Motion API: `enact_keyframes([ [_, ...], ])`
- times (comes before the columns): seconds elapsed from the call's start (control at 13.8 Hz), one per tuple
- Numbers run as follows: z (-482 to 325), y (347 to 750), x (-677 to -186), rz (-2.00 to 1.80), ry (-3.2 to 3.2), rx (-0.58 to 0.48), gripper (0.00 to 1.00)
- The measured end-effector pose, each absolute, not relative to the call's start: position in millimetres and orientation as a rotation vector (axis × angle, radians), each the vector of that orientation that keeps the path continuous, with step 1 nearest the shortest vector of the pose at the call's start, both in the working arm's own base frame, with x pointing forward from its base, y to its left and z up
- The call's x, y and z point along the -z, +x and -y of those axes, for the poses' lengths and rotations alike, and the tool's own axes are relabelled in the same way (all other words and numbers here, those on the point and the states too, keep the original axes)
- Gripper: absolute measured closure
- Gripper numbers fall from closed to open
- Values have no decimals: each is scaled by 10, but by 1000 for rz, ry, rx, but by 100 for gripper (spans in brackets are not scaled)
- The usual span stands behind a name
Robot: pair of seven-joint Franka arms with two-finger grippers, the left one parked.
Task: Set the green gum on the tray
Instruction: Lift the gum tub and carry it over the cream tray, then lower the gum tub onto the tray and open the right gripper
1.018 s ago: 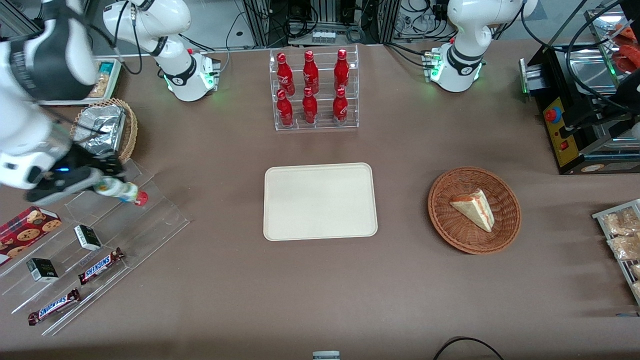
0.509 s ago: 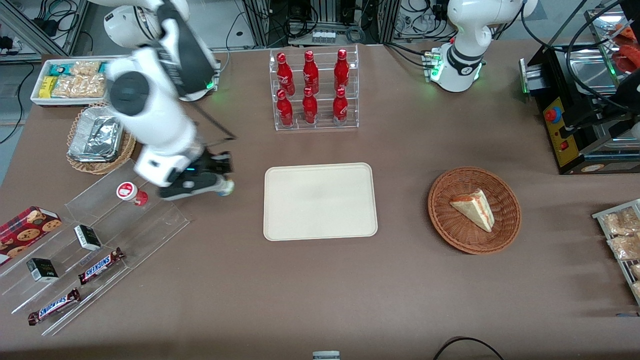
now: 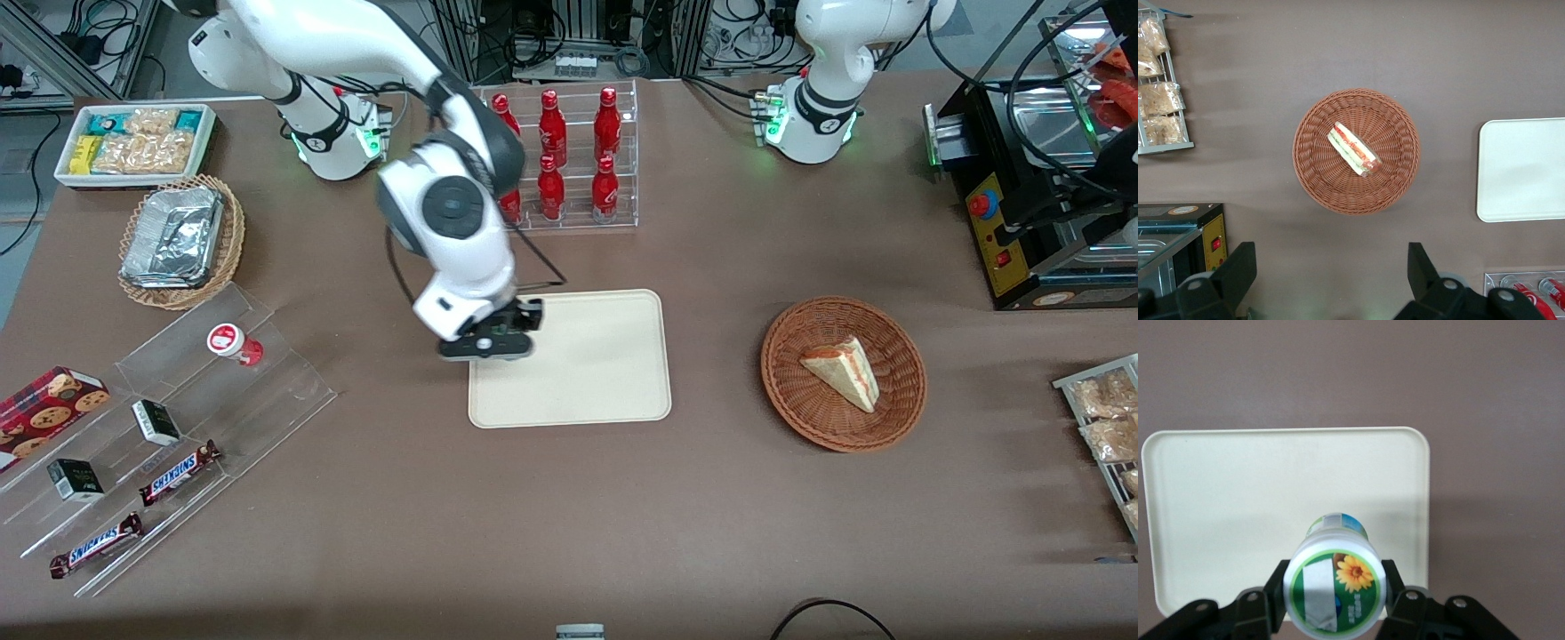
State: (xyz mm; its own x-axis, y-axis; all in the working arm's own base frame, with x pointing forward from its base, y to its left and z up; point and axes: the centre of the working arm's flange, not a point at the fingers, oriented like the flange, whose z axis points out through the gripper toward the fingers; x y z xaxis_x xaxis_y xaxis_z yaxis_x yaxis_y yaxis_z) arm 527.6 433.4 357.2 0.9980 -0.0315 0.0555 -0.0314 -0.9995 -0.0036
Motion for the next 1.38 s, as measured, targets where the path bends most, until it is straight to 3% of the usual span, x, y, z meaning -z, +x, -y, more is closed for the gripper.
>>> enact_keyframes([
  [0.51, -4738, 5096, -2612, -68, -3161, 95, 41],
  [1.24, -5015, 4826, -2364, -128, -3163, 95, 41],
  [1.38, -5005, 4837, -2358, -136, -3163, 97, 29],
])
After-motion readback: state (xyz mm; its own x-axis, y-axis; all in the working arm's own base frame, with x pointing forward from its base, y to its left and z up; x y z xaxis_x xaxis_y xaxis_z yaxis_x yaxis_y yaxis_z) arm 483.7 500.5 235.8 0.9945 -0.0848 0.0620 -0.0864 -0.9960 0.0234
